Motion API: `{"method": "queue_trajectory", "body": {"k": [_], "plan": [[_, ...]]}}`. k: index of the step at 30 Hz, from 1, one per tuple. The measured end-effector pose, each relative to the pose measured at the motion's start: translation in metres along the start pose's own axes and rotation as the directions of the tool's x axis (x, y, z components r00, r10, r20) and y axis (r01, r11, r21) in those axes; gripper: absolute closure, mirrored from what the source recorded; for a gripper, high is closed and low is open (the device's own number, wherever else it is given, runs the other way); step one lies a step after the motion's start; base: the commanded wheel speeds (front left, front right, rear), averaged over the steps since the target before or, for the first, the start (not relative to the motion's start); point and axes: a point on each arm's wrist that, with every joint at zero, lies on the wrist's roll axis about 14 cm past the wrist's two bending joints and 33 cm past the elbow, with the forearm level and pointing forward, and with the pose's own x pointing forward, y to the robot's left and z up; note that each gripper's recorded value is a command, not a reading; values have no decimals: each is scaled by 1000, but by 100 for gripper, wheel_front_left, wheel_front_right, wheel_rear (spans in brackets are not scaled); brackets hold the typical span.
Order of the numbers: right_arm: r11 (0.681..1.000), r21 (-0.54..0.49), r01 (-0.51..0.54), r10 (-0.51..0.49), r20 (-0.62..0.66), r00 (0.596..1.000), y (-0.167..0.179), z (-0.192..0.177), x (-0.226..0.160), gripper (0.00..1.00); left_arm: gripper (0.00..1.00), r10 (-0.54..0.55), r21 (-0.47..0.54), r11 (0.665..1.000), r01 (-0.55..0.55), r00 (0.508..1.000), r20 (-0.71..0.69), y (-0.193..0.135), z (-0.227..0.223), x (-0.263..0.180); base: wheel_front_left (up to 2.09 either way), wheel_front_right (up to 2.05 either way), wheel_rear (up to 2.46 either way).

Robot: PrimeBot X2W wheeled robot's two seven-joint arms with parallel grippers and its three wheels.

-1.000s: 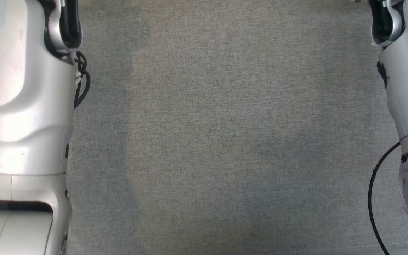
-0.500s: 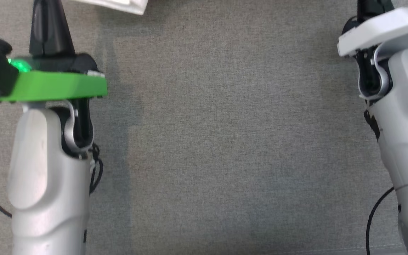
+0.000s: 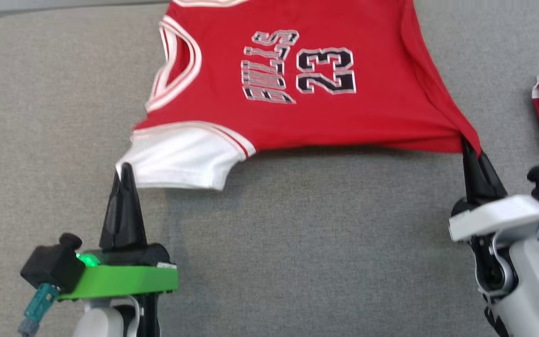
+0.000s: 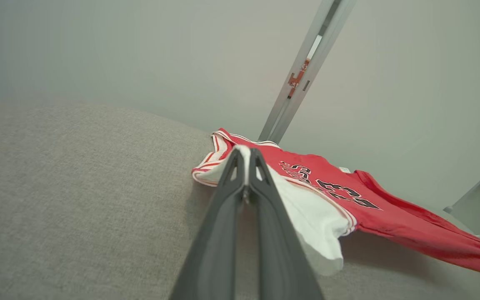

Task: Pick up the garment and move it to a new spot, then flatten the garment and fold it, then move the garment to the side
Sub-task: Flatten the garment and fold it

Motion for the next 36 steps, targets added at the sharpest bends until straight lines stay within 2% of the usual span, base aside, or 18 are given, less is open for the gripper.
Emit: {"method": "queue_trajectory", "body": {"k": [5,10,17,28,34,36], "plan": [[999,23,24,-25,10,1000,1,6,-48,100,100,-1,-4,1000,1,1000,21,-13,21,-34,0,0,0],[1000,9,29,-29,16,999,9,18,-83,100,100,35,10,999,-35,999,16,-11,35,-70,0,0,0],[999,30,43,-43,-19,999,19,19,-106,100,100,82,30,996,-80,993,-81,0,19,-101,0,0,0],[991,64,116,-104,-162,981,6,-25,-112,100,100,61,49,997,-53,984,-168,0,-13,-88,0,0,0],[989,96,111,-95,-159,983,9,-30,-98,100,100,-9,59,998,17,992,-127,-14,-8,-60,0,0,0],[989,103,106,-90,-147,985,10,-28,-91,100,100,-46,92,994,57,993,-107,-20,-4,-46,0,0,0]]}}
